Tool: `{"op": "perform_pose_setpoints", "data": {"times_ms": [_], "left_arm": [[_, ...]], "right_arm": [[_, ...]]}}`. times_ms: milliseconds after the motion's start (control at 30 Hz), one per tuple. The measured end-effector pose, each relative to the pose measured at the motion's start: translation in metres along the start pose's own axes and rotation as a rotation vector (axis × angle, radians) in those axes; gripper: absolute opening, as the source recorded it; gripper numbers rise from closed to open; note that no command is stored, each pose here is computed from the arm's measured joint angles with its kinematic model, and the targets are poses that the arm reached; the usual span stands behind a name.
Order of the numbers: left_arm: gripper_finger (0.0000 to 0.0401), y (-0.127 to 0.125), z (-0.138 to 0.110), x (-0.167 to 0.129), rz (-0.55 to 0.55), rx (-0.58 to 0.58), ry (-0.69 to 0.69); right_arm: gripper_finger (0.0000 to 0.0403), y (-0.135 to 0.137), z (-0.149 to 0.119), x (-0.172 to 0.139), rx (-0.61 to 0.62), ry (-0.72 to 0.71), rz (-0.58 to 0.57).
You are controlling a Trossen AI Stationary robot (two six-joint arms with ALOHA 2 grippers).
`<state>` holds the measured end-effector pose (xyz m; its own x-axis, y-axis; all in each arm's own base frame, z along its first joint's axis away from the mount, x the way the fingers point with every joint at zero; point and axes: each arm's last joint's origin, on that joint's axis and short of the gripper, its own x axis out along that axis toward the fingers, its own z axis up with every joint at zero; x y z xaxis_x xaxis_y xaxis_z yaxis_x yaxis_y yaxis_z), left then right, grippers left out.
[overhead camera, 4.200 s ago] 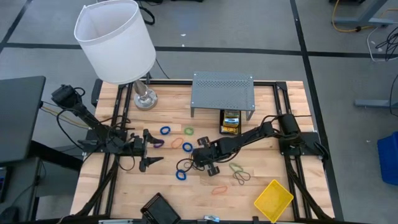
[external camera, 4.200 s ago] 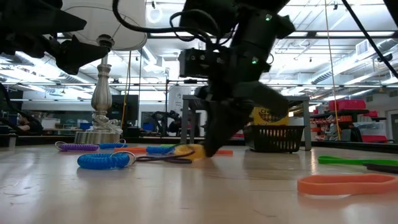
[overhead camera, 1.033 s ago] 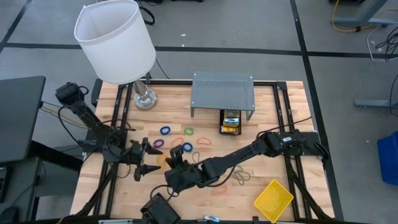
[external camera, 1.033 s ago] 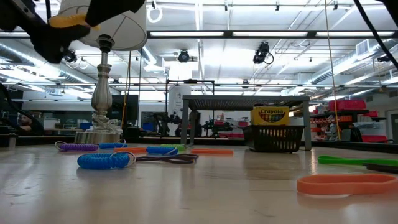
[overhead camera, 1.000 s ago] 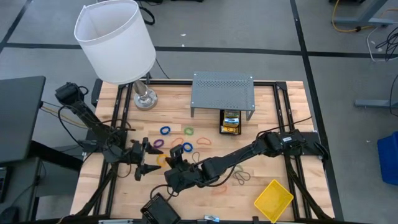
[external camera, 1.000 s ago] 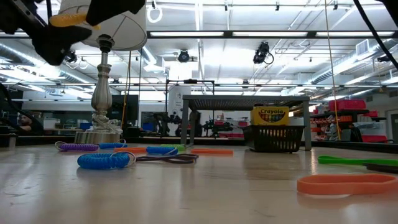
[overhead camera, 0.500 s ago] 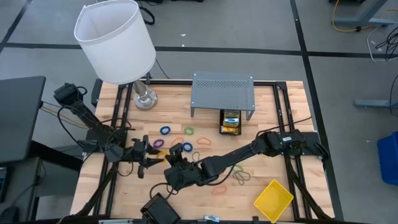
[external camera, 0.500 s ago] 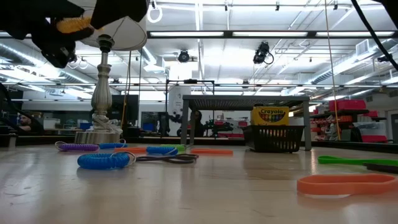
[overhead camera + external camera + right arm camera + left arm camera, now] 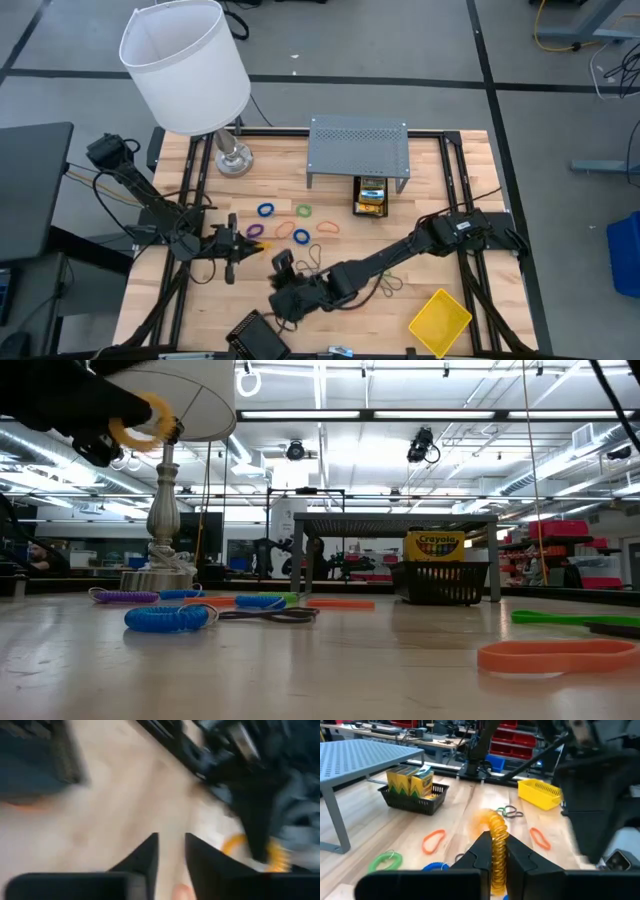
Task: Pick & Place Office Desk Supplies
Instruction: Put the yellow spring keychain into the bottom black bin
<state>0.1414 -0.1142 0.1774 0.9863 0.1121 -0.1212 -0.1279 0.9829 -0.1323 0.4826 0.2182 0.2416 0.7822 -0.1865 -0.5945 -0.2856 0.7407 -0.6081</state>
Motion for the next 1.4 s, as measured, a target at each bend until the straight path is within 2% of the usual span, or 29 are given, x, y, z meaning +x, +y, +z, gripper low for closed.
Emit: {"op": "perform_pose_setpoints", "data": {"times_ms": [100,200,267,367,500,533,800,967,1133,1400], "left_arm": [[0.0025,0.001,-0.002,0.000,0.014,0.010,0.010],[0.0025,0.001,-0.002,0.000,0.018,0.023,0.009],[0.0025,0.002,-0.001,0.001,0.029,0.032,0.006],[0.0025,0.003,-0.001,0.001,0.048,0.043,0.000],[0.0025,0.003,0.001,0.001,0.057,0.051,-0.009],[0.0025,0.003,0.001,0.001,0.064,0.053,-0.013],[0.0024,0.007,0.010,-0.002,0.067,0.034,-0.045],[0.0024,0.009,0.016,-0.004,0.067,0.037,-0.067],[0.0024,0.011,0.020,-0.007,0.061,0.029,-0.083],[0.0024,0.012,0.023,-0.008,0.059,0.042,-0.094]], "right_arm": [[0.0151,0.005,0.003,-0.009,0.081,-0.041,0.146],[0.0187,0.007,0.009,-0.012,0.197,-0.131,0.366],[0.0187,0.011,0.013,-0.012,0.266,-0.190,0.500],[0.0143,0.021,0.018,-0.009,0.310,-0.262,0.622],[0.0027,0.024,0.020,-0.008,0.315,-0.289,0.670],[0.0015,0.024,0.020,-0.008,0.317,-0.301,0.689],[0.0003,0.053,0.014,0.023,0.377,-0.325,0.867],[0.0002,0.062,0.008,0.032,0.397,-0.290,0.879],[0.0001,0.064,0.004,0.032,0.391,-0.220,0.826],[0.0001,0.070,0.001,0.030,0.385,-0.172,0.860]]}}
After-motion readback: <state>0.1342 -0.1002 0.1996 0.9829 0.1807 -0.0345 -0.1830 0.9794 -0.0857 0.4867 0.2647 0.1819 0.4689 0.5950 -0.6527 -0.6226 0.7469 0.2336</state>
